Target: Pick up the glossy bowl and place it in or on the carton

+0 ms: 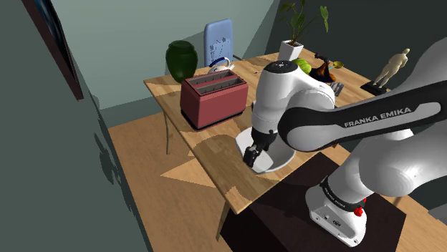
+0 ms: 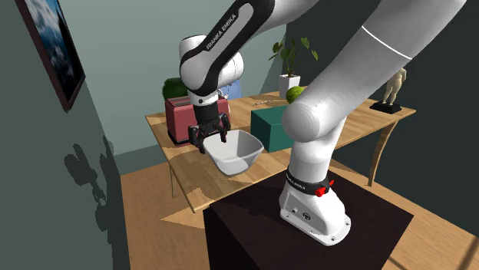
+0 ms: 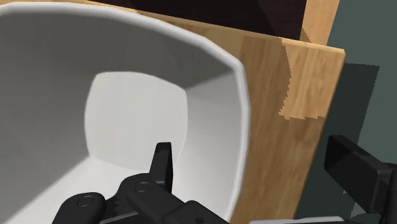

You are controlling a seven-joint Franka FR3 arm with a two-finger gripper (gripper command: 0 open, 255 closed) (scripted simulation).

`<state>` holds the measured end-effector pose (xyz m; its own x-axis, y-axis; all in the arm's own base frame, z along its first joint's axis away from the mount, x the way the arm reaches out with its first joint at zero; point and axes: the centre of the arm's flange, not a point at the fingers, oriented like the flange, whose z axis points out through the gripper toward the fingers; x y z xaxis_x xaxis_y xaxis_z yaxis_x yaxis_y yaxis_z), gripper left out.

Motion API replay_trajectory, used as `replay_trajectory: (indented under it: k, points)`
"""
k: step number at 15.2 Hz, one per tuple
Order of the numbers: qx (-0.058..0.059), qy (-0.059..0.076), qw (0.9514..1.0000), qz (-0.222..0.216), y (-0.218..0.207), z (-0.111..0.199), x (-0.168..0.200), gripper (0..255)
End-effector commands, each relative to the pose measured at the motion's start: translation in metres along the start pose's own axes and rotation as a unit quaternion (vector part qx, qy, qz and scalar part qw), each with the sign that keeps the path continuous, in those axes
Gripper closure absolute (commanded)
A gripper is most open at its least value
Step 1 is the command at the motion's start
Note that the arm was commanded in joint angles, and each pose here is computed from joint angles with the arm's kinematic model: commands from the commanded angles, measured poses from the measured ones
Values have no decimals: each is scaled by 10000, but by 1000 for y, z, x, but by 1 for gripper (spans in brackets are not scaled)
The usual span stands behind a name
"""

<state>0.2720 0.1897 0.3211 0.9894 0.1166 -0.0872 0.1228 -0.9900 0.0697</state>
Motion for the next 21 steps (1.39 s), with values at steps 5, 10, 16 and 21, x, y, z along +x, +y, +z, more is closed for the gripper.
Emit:
replay_trajectory:
  k: [5, 10, 16, 21]
  points:
    - [-2, 2, 10000, -4, -1, 36, 0, 0]
    - [-2, 2, 10000, -4, -1, 36, 0, 0]
    - [-2, 2, 10000, -4, -1, 36, 0, 255]
    - [-2, 2, 10000, -4, -1, 36, 0, 255]
